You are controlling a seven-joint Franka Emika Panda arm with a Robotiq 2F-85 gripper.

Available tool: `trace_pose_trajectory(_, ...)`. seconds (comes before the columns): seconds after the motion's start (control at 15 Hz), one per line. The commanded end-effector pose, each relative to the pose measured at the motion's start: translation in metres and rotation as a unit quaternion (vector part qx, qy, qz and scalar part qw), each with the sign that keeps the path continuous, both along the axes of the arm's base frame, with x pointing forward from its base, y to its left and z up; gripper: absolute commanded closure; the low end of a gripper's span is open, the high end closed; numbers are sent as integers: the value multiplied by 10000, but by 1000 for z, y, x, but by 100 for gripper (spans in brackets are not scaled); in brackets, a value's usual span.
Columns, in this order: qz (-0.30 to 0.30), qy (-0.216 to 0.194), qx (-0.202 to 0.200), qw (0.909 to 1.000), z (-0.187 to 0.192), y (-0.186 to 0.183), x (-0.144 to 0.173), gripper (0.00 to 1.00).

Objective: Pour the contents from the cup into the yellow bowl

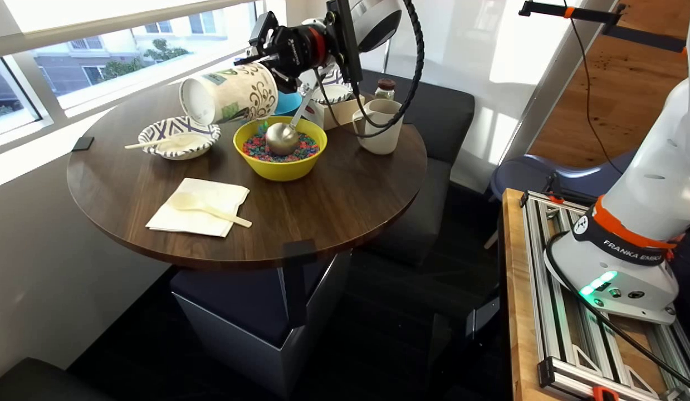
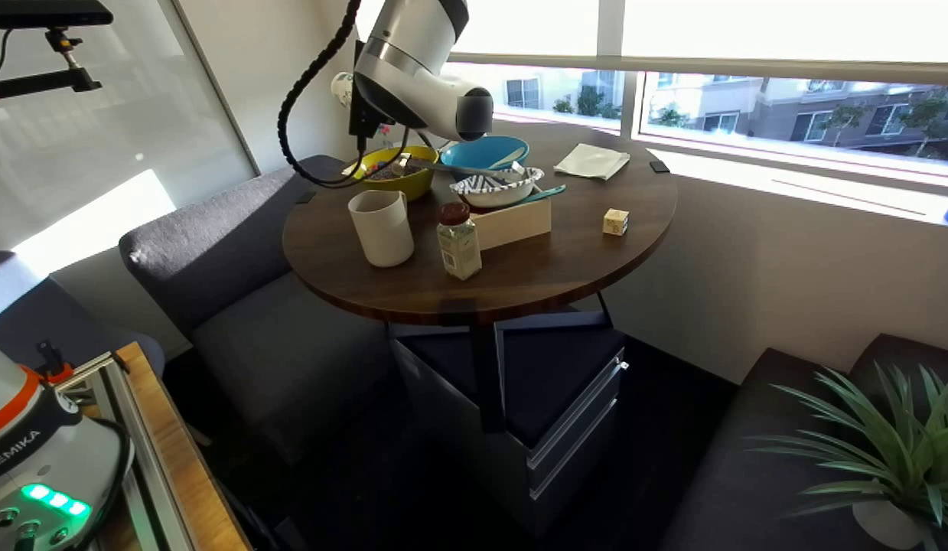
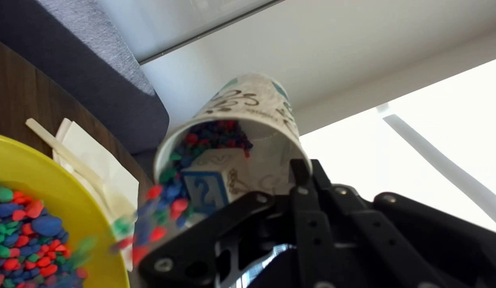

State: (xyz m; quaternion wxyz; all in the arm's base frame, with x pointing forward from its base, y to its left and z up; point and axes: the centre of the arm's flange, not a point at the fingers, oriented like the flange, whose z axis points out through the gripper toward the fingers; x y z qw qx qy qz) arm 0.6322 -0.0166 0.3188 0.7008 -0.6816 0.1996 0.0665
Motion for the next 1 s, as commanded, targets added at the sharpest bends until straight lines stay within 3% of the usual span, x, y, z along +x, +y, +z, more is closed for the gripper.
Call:
trace_pose_trajectory(0.0, 13, 29, 237, 9997, -7, -2, 1, 99)
trace_pose_trajectory(0.47, 58, 152, 227, 9996, -22, -3, -1, 99)
trace_pose_trajectory(0.73, 197, 164, 536, 9982, -16, 0, -2, 99)
trace_pose_trajectory(0.93, 179, 146, 555, 9982, -17, -4, -2, 99)
